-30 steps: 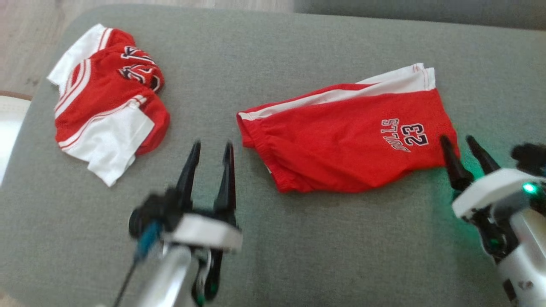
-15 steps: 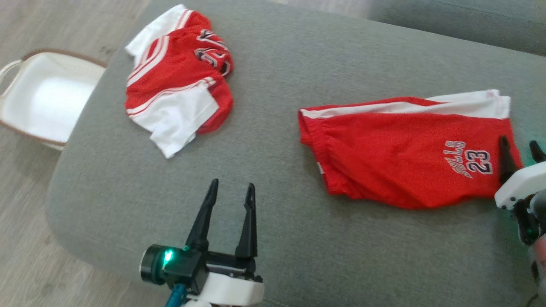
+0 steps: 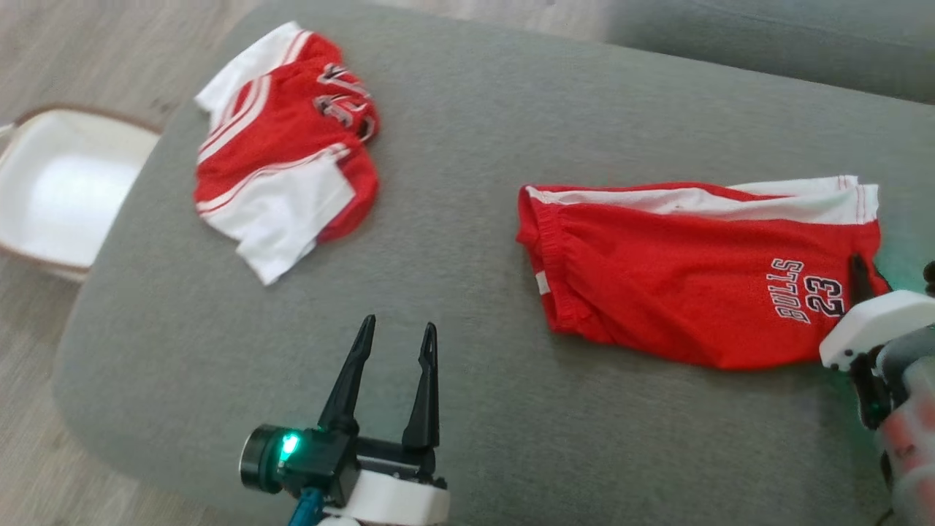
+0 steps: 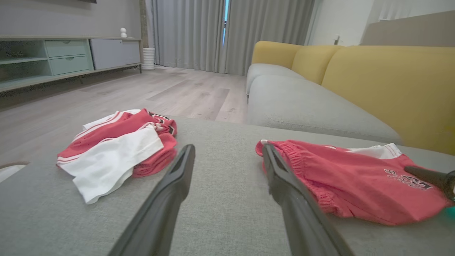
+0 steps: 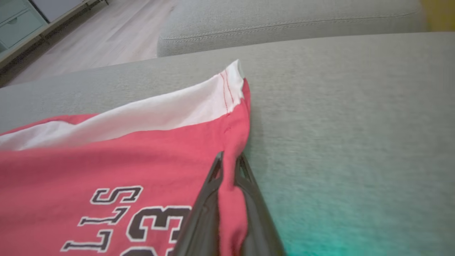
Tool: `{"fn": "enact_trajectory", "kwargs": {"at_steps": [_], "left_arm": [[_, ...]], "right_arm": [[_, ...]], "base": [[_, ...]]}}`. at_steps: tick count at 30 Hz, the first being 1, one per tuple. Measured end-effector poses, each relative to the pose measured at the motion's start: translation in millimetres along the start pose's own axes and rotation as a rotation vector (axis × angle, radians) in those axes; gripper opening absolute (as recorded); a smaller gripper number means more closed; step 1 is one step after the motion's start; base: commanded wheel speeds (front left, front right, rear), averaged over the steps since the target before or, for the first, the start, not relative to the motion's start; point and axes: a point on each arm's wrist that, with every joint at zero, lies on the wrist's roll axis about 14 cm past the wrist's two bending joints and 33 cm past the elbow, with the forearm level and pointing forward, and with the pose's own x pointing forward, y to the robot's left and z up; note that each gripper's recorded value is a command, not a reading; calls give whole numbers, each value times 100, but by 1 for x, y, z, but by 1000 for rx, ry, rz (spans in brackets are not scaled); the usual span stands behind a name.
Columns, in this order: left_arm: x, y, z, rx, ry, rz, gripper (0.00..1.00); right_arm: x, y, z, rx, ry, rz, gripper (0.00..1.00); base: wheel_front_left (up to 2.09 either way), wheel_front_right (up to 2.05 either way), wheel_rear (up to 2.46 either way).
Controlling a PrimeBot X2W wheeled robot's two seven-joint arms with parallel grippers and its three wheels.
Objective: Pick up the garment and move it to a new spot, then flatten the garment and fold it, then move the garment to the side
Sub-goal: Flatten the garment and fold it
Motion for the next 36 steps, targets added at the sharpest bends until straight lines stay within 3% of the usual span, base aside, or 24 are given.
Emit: {"fn": "enact_trajectory", "kwargs": {"at_steps": [13,18,22,28,34,36], "left_arm": [[9,-68,-11,-24,25,-248,100],[8,-79,-21,-21,57,-293,100],[4,-81,-24,-17,65,-305,100],[-4,-76,-22,-8,57,-299,100],[-10,-63,-19,-13,46,-259,100],[-14,-57,-18,-15,42,-242,100]], "right_arm": [[-100,-158,15,-29,-51,-362,0],[-109,-167,34,-28,-107,-388,0],[-95,-141,75,-74,-210,-323,0],[-68,-49,103,-138,-288,-119,0],[-53,49,106,-186,-295,93,0],[-52,84,79,-199,-229,173,2]], "base": [[0,0,0],[0,0,0],[0,0,0],[0,0,0],[0,0,0],[0,0,0]]}}
